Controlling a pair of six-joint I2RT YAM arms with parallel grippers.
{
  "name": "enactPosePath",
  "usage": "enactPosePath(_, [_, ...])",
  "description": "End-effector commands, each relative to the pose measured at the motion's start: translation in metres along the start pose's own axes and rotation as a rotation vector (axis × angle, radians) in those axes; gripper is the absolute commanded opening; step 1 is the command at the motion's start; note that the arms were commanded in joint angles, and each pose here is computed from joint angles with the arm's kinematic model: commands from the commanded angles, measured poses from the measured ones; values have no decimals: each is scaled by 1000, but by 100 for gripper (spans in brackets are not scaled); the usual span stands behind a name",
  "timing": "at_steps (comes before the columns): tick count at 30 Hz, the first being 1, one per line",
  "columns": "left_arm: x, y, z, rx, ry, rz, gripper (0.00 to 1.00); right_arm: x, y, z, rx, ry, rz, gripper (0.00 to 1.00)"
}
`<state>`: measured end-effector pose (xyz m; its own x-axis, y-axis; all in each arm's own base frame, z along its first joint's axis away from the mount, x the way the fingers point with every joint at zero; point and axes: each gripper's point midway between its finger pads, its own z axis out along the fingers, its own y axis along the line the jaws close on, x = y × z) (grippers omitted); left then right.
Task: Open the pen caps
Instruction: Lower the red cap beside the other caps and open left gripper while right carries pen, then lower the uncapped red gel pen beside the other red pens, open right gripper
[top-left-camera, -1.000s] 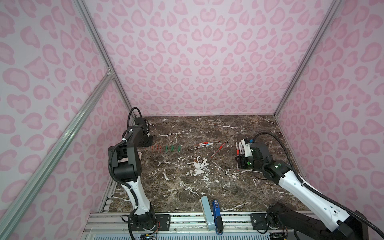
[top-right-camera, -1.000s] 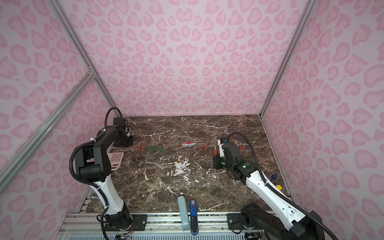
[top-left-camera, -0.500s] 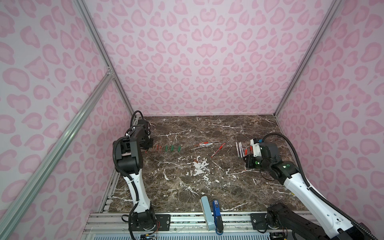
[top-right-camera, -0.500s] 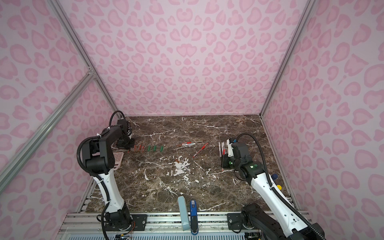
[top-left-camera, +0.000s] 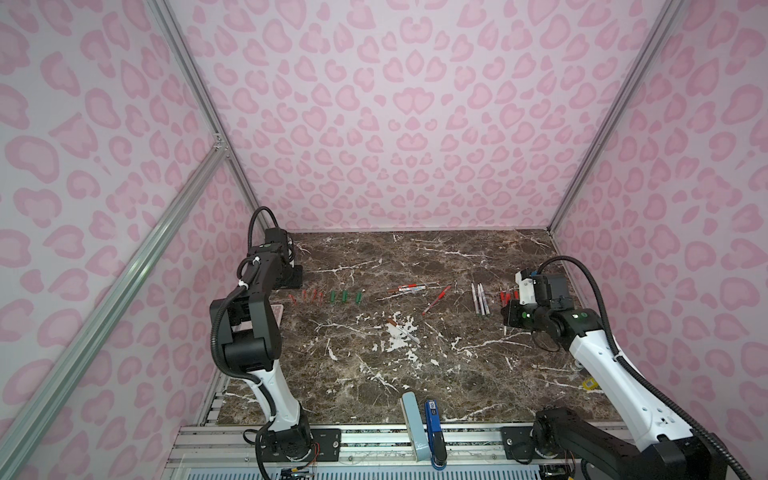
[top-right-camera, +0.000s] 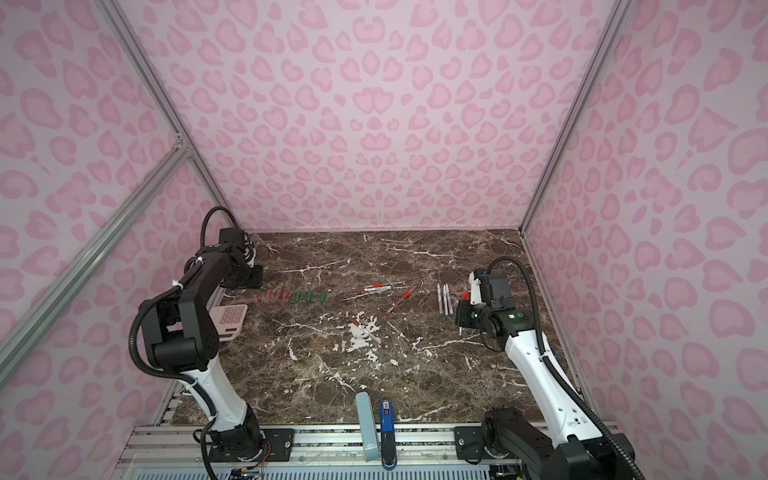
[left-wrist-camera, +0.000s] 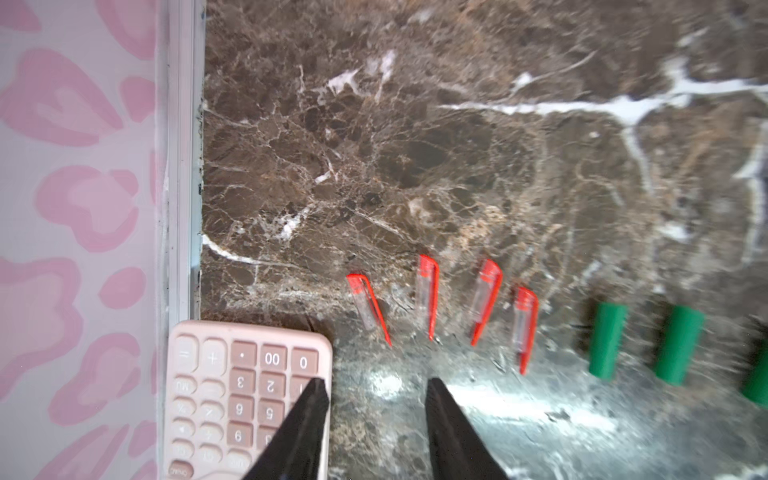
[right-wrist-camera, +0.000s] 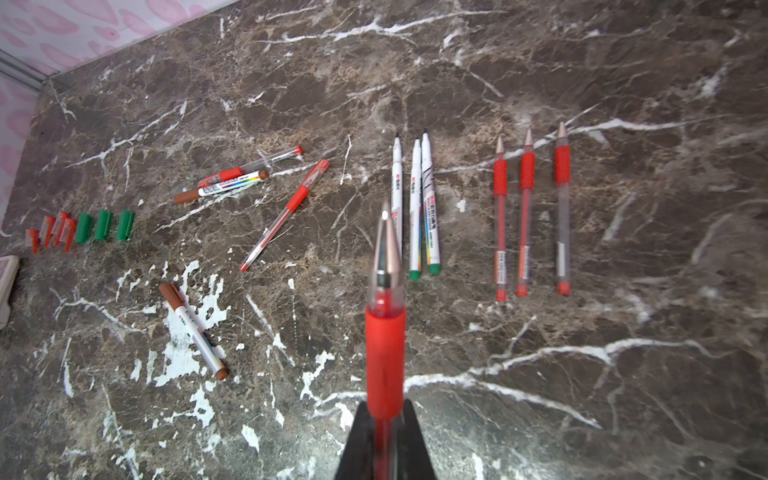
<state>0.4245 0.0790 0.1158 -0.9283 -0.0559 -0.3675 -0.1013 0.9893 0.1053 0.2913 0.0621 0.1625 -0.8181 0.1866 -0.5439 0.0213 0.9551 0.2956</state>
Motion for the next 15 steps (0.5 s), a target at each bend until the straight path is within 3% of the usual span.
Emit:
enactPosePath(1, [1,-24,-28,127,-69,-11,49,-3,-17,2,58,24,-20,0])
enactPosePath(9, [30,-80,-97,380,-282,36,75,-17,-46,31,124,124,12,0])
enactPosePath(15, [48,-99,-133,503,-447,46,87,-29,-59,63,171,189,-11,1])
